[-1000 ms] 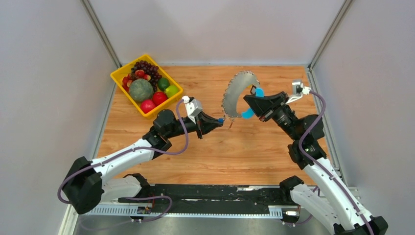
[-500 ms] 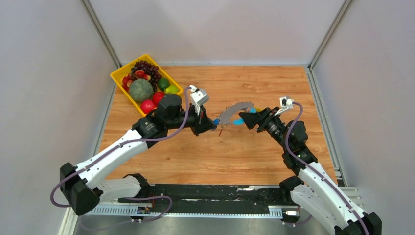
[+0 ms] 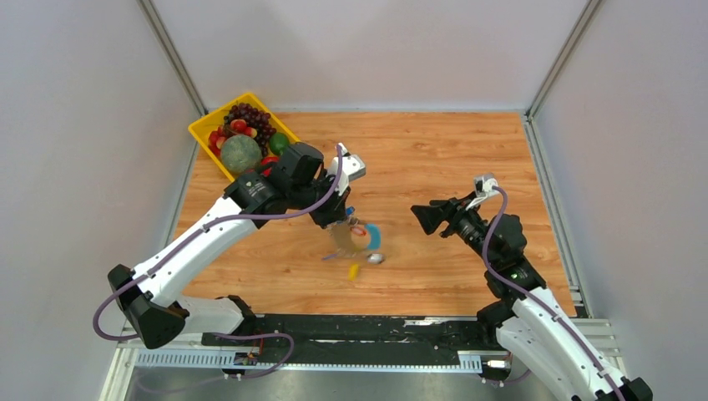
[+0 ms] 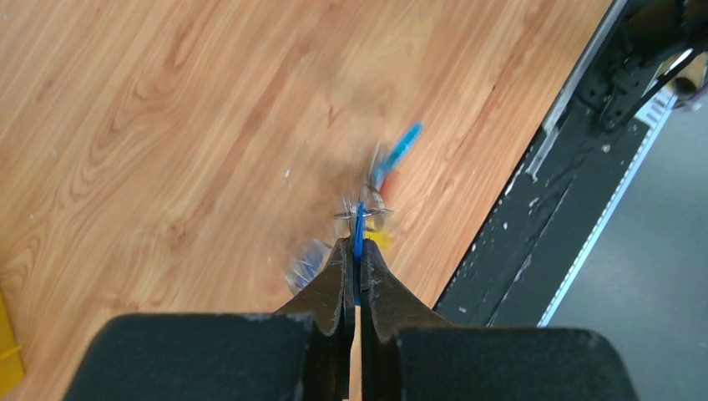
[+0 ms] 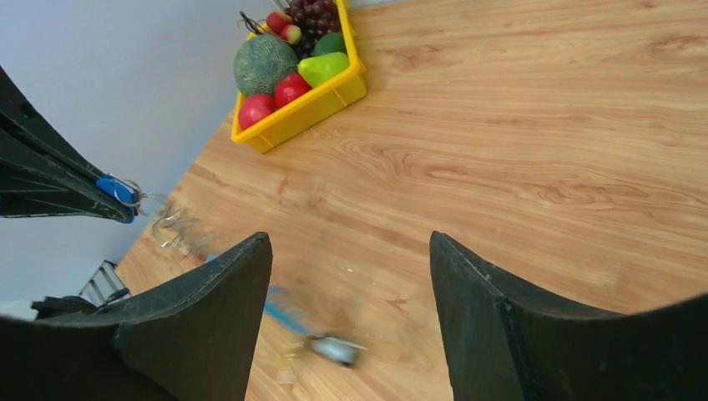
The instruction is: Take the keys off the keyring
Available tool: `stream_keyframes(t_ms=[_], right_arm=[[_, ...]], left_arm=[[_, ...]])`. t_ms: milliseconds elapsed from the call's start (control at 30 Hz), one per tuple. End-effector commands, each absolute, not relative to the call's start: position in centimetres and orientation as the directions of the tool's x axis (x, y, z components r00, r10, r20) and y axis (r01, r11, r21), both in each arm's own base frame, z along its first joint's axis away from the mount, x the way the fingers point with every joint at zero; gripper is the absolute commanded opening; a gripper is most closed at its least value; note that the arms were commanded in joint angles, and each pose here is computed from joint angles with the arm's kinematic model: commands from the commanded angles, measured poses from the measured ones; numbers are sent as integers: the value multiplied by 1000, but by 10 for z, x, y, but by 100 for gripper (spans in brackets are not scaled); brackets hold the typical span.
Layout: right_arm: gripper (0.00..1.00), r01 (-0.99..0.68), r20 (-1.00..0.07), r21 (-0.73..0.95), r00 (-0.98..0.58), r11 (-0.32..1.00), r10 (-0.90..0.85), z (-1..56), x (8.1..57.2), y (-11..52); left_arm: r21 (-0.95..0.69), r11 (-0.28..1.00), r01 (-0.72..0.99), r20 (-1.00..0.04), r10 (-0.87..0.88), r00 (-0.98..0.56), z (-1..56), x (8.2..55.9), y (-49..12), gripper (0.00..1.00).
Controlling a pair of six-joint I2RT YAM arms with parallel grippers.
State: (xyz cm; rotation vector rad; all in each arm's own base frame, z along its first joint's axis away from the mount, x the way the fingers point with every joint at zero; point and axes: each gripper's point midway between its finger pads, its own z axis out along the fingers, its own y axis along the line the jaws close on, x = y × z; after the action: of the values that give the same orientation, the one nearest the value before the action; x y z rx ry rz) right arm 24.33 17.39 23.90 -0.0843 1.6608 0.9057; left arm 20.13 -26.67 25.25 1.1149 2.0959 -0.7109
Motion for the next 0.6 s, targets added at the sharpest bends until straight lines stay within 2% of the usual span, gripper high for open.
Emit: stream_keyframes(t_ms=[0,133,233,367,567], right_arm=[[72,-533,-900,431,-304,728,311,225,241,173],[70,-632,-924,379,-295,676,243,230,233,186],[68,-735,-941,337,-282,588,187,237,220,202],[65,-820,-947,321,-260,474,192,250,207,217],[60,-876,-957,269,-198,401,211,277,202,232]], left_arm=[[-76,488,870,-777,518,-358,274,205,-256,0],[-101,478,872,-767,521,-375,273,203,-261,0],[-113,465,878,-759,530,-378,270,202,-262,0],[-112,464,879,-766,523,-374,273,201,-263,0],[-138,457,879,-770,508,-385,279,200,-268,0]])
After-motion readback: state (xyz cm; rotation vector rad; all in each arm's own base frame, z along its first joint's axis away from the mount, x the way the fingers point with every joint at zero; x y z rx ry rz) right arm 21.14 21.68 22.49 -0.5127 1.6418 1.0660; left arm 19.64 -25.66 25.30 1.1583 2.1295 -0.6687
